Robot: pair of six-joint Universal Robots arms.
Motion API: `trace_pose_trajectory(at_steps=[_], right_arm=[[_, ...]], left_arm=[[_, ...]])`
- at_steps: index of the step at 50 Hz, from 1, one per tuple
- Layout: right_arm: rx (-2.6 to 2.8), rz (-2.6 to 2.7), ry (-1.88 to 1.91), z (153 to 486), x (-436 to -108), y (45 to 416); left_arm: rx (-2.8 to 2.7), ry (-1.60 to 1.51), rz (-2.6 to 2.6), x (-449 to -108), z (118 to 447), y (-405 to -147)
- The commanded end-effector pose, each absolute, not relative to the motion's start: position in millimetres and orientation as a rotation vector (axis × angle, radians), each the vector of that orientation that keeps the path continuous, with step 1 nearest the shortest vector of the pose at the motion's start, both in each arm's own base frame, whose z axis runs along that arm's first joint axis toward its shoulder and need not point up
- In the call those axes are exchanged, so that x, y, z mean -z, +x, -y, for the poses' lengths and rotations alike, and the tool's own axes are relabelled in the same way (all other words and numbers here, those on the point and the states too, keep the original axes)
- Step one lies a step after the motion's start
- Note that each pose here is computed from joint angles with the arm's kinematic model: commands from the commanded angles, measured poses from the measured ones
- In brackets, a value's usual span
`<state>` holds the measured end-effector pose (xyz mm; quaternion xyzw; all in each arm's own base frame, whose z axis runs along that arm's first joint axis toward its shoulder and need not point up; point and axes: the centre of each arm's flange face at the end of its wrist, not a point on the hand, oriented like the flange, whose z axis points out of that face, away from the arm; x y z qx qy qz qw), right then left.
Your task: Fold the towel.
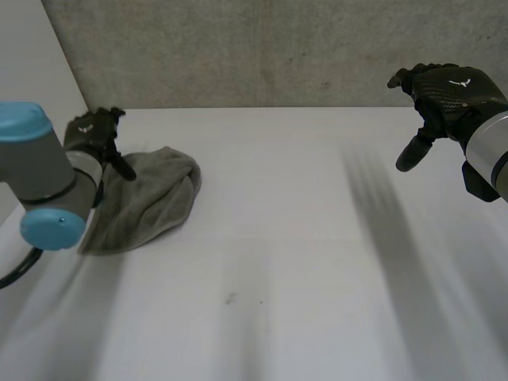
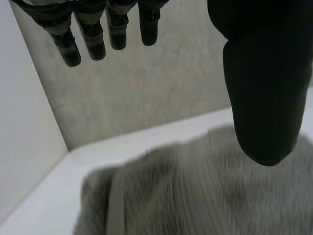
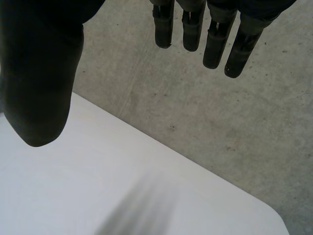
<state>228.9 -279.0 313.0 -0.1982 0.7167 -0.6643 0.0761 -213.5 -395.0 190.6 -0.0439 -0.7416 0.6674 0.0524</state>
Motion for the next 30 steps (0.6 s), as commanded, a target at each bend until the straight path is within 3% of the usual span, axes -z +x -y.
trace_pose_trajectory(at_steps=[1, 9, 18, 23, 30], right_arm=[[1.994, -2.146, -0.594, 279, -313, 229], [1.984, -2.156, -0.597, 281, -310, 230], [1.996, -2.159, -0.622, 282, -310, 229], [1.999, -2.166, -0.662, 282, -308, 230], [1.828, -2.187, -0.757, 290, -276, 241]], left_arm=[[-1.927, -0.16, 2.339, -146, 403, -217], [-1.826, -0.233, 2.363, -125, 399, -223], [-1.737, -0.28, 2.409, -133, 379, -232], [-1.604, -0.368, 2.447, -145, 346, -255], [-1.521, -0.54, 2.366, -188, 277, -291]])
